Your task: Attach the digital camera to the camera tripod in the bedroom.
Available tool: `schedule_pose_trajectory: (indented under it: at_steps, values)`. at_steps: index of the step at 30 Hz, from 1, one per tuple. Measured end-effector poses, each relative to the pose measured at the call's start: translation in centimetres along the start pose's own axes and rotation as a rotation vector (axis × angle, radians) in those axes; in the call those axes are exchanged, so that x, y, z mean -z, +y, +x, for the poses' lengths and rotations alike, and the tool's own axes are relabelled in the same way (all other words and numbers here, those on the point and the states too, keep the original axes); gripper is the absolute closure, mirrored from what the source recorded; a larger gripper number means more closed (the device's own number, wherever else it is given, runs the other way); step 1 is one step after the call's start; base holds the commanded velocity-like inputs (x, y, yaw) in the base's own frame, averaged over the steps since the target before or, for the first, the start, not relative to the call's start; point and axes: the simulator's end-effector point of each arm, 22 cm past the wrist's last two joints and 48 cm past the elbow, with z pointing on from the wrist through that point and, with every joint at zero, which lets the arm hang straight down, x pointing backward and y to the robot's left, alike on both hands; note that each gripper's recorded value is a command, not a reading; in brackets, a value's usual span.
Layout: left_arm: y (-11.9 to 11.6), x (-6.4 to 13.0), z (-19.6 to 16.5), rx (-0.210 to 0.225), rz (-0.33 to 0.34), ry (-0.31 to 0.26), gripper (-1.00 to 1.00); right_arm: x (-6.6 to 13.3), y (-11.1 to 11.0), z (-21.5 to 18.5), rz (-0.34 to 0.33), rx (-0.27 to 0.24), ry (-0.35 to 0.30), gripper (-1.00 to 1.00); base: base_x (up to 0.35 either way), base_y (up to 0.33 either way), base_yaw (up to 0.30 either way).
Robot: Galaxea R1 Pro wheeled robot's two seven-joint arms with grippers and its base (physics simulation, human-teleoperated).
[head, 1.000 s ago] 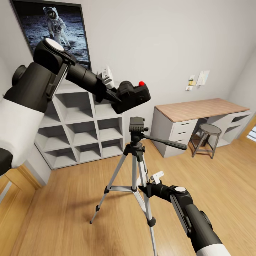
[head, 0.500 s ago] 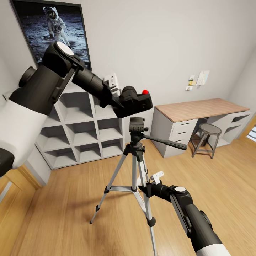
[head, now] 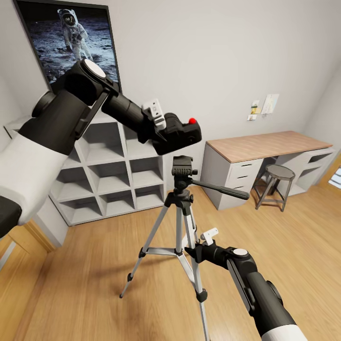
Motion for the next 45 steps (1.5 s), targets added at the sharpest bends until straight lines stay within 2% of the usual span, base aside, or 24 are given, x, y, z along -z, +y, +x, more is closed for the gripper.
schedule_pose_trajectory:
  at_steps: [10,22,30,45]
  values:
    - [1.6,0.1,-0.5,0.001,-0.081,-0.012,1.0,0.0,0.0,0.0,0.0,0.0,0.0,1.0,0.0,0.0,0.0]
    - [0.6,-0.6,-1.6,-0.015,-0.057,-0.021,1.0,0.0,0.0,0.0,0.0,0.0,0.0,1.0,0.0,0.0,0.0]
    - [-0.7,-2.3,-0.7,-0.05,-0.034,0.038,1.0,0.0,0.0,0.0,0.0,0.0,0.0,1.0,0.0,0.0,0.0]
    - [-0.9,-2.7,-0.2,-0.056,-0.03,0.058,1.0,0.0,0.0,0.0,0.0,0.0,0.0,1.0,0.0,0.0,0.0]
